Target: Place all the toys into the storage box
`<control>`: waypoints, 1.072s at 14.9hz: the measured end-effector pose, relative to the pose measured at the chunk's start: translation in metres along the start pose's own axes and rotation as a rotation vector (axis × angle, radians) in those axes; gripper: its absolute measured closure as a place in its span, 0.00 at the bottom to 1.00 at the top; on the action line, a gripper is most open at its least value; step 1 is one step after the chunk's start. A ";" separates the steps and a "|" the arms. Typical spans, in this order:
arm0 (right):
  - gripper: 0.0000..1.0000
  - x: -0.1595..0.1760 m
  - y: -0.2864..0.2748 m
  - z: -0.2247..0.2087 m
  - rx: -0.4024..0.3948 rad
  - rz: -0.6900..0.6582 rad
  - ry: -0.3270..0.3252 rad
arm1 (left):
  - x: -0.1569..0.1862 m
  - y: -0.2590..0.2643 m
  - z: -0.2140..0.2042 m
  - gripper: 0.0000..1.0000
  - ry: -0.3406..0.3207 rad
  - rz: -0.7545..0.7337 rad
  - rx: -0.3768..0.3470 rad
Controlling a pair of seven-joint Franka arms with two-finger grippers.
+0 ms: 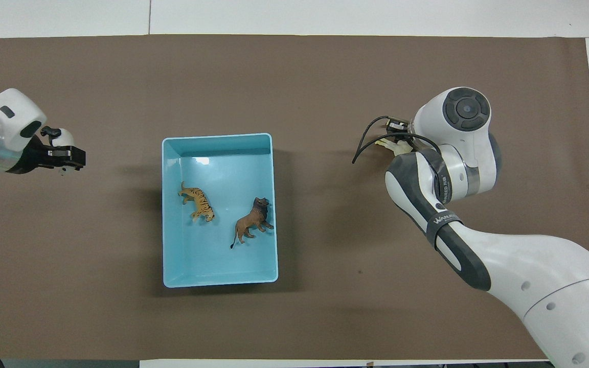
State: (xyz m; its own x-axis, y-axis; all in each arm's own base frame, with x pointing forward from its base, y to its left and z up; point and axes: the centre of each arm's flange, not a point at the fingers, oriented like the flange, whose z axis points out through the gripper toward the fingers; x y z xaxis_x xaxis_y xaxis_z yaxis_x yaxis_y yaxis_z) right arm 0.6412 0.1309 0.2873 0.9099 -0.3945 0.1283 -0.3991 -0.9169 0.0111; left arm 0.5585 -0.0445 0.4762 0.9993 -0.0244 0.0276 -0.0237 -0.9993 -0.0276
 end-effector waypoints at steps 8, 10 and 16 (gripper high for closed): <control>0.59 0.024 -0.009 -0.087 -0.085 -0.019 -0.111 | -0.076 0.184 -0.016 0.19 -0.081 0.005 0.050; 0.59 0.027 -0.010 -0.141 -0.084 -0.028 -0.119 | -0.074 0.179 -0.016 0.00 -0.082 -0.003 0.049; 0.59 -0.023 -0.062 -0.273 -0.049 0.028 -0.135 | -0.035 0.098 -0.049 0.00 -0.016 -0.008 0.023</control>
State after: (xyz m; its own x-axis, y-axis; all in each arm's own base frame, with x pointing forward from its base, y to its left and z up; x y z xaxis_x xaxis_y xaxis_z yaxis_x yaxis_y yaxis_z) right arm 0.6145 0.2135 0.5543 0.9039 -0.4277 -0.0055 -0.4267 -0.9025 0.0584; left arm 0.5200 -0.1427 0.5216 0.9998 -0.0157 0.0120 -0.0151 -0.9986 -0.0504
